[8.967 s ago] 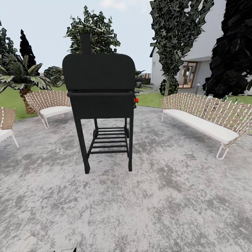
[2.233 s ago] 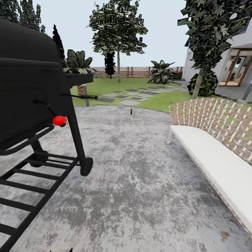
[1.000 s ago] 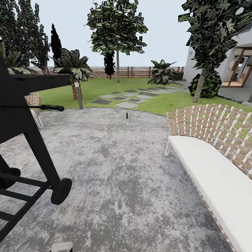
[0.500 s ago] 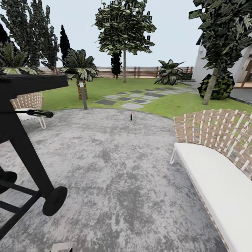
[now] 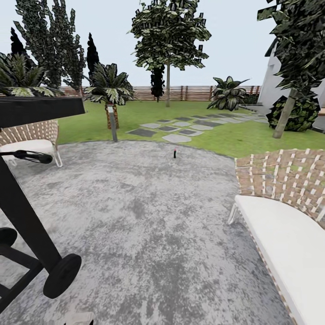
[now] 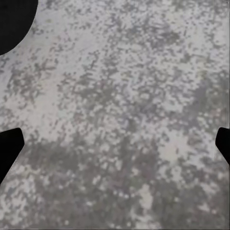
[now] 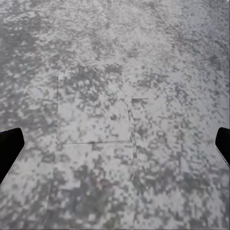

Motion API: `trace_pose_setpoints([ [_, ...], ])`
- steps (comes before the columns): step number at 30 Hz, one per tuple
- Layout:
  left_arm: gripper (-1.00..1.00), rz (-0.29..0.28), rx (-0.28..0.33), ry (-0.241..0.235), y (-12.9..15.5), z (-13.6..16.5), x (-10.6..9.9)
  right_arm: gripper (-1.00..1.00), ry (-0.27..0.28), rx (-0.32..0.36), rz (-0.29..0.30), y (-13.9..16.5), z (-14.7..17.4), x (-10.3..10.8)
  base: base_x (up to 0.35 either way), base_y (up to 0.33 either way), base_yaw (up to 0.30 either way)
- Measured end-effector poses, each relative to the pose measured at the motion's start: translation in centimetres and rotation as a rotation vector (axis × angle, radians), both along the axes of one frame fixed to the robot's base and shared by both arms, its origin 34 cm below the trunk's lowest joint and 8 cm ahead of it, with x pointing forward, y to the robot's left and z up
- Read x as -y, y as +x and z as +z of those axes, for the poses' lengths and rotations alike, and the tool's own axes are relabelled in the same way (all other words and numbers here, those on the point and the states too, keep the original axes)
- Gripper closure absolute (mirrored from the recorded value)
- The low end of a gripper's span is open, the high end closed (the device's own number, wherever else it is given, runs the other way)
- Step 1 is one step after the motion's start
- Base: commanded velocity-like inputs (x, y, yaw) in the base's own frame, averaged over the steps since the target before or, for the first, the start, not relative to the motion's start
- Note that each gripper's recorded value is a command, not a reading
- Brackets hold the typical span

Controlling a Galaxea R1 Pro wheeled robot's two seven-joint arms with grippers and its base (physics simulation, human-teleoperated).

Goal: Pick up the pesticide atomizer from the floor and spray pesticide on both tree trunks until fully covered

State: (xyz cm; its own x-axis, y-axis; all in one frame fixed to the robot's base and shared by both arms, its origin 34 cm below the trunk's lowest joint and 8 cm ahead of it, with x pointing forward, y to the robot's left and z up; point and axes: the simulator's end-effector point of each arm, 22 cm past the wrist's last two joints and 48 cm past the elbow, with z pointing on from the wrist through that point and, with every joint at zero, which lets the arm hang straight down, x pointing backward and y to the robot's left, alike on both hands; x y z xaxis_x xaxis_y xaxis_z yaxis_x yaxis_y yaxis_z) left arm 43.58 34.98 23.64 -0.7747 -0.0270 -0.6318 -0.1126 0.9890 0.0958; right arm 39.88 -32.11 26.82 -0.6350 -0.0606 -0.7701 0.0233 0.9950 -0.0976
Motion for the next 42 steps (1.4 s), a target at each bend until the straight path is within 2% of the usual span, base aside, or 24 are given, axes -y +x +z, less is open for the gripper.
trace_pose_setpoints([
  [42, -1.00, 0.000, 0.000, 0.000, -0.02, -0.01, 0.00, -1.00, 0.000, -0.002, 0.000, -0.06, -0.05, 0.00, 0.338, -0.086, 0.000],
])
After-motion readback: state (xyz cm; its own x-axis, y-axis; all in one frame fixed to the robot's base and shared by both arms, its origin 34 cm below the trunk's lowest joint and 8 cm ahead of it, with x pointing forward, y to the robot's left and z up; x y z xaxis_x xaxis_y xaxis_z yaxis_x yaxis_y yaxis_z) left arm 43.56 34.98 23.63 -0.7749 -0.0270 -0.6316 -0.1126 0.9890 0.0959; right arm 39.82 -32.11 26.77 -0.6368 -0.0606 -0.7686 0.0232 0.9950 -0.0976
